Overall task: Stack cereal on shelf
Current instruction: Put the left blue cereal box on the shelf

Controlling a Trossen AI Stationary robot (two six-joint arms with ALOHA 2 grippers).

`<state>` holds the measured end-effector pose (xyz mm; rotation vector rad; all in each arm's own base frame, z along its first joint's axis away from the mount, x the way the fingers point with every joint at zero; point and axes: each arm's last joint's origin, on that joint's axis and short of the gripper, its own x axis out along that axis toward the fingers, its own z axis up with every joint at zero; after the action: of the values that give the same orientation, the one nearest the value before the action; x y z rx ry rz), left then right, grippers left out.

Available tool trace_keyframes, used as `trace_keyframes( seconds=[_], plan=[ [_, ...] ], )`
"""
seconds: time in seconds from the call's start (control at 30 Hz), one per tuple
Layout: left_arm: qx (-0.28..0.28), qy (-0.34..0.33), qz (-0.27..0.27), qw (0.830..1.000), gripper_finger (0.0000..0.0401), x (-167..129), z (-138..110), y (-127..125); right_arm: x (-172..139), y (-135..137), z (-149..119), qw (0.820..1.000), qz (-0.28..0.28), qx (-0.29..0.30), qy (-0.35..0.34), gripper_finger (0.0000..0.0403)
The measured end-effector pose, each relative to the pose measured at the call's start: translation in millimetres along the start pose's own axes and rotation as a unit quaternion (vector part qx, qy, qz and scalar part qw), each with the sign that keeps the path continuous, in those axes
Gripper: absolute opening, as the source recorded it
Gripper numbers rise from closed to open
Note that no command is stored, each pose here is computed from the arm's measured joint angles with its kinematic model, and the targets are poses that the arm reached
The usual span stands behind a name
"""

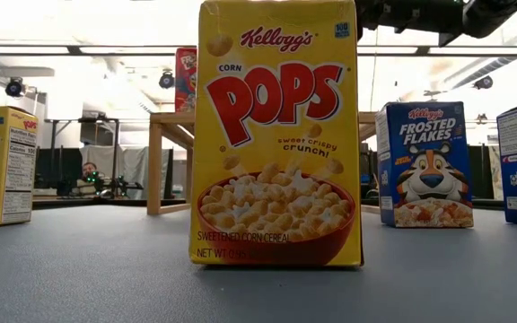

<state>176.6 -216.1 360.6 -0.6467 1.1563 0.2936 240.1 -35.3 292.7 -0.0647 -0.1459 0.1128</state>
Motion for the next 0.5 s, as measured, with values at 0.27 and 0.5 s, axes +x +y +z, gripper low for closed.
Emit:
trace_keyframes(
  seconds=[0.27, 0.5],
  plan=[
    [-0.03, -0.002, -0.001, 1.0, 0.0197, 6, -15, -7, 0, 0, 0, 1.0, 0.0, -0.01, -0.002, 0.0219],
    [0.011, 0.02, 0.005, 1.0, 0.0214, 11, -18, -10, 0, 2, 0, 1.0, 0.005, -0.01, -0.001, 0.0219]
  ],
)
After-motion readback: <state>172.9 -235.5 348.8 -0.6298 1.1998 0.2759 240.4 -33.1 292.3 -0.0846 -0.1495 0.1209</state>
